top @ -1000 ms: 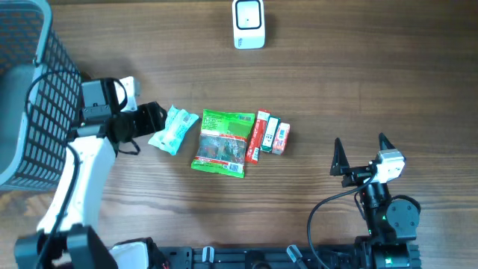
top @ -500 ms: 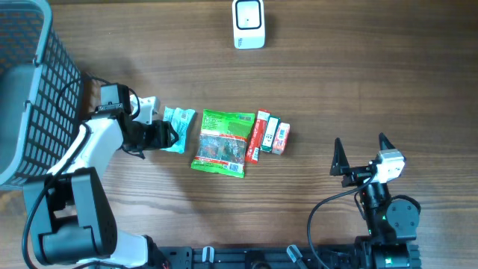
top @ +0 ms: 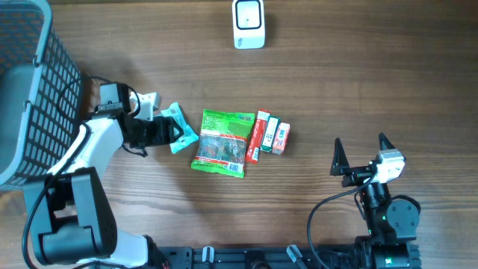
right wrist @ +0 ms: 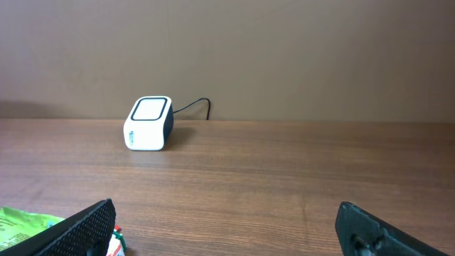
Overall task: Scan the item barcode
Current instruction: 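Regrasp the wipes pack with the left gripper and lift it, then raise the wipes pack to centre and bring the right gripper toward it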
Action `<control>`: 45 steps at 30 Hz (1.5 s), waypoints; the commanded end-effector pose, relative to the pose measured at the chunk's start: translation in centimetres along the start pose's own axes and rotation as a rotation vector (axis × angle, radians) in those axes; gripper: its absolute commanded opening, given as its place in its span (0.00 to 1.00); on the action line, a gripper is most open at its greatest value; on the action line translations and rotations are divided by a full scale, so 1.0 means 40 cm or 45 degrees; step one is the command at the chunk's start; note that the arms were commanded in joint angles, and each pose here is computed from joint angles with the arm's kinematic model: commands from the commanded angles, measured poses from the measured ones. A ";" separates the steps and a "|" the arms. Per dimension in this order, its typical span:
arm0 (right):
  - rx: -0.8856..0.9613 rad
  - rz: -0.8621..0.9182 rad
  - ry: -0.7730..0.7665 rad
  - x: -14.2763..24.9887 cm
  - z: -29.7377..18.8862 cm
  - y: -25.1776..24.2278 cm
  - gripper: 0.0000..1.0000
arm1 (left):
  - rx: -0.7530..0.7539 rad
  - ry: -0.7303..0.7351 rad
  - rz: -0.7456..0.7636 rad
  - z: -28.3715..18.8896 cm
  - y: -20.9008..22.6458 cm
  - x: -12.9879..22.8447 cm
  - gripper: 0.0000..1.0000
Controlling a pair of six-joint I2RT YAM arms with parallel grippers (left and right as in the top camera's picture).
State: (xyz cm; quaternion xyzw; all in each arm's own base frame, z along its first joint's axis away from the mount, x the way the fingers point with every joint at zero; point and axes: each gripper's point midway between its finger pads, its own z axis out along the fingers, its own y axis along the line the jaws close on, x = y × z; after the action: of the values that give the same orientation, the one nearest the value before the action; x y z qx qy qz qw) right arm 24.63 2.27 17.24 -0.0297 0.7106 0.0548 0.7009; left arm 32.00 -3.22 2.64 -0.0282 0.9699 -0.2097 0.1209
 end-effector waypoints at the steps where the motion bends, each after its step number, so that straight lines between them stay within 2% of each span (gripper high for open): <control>1: -0.015 -0.012 -0.011 -0.005 -0.001 0.005 1.00 | 0.002 0.022 -0.131 0.012 0.000 0.014 0.77; 7: -0.015 -0.012 -0.011 -0.005 -0.001 0.005 1.00 | 0.003 0.006 -0.327 0.040 0.013 0.039 0.76; 13: -0.015 -0.012 -0.011 -0.005 -0.001 0.005 0.99 | 0.007 -0.018 -0.444 0.054 0.018 0.044 0.67; 22: -0.015 -0.012 -0.011 -0.005 -0.001 0.005 1.00 | 0.018 -0.039 -0.443 0.083 0.012 0.062 0.65; 24: -0.015 -0.012 -0.011 -0.005 -0.001 0.005 1.00 | 0.016 -0.028 -0.439 0.089 0.010 0.074 0.63; 25: -0.015 -0.012 -0.011 -0.005 -0.001 0.005 1.00 | 0.003 -0.027 -0.440 0.092 0.015 0.080 0.54; 26: -0.015 -0.012 -0.011 -0.005 -0.001 0.005 1.00 | -0.060 -0.026 -0.445 0.096 0.037 0.092 0.28; 30: -0.015 -0.012 -0.011 -0.005 -0.001 0.005 1.00 | -0.084 -0.028 -0.444 0.096 0.046 0.094 0.13; 33: -0.015 -0.012 -0.011 -0.005 -0.001 0.005 1.00 | 0.013 -0.115 -0.402 0.055 0.010 0.035 0.11; 38: -0.015 -0.012 -0.011 -0.005 -0.001 0.005 1.00 | 0.168 -0.351 -0.277 -0.116 -0.095 -0.085 0.04; 39: -0.015 -0.012 -0.011 -0.005 -0.001 0.005 1.00 | 0.202 -0.419 -0.169 -0.172 -0.139 -0.098 0.04; 43: -0.015 -0.012 -0.011 -0.005 -0.001 0.005 1.00 | 0.349 -0.450 0.077 -0.260 -0.251 -0.058 0.04; 45: -0.015 -0.012 -0.011 -0.005 -0.001 0.005 1.00 | 0.488 -0.428 0.186 -0.287 -0.309 -0.028 0.04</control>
State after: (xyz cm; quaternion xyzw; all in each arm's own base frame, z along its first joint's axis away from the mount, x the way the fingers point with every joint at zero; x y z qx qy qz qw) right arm 24.63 2.27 17.27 -0.0295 0.7103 0.0547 0.7011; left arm 32.25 -6.25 14.50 -0.0822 0.9098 -0.2956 0.2796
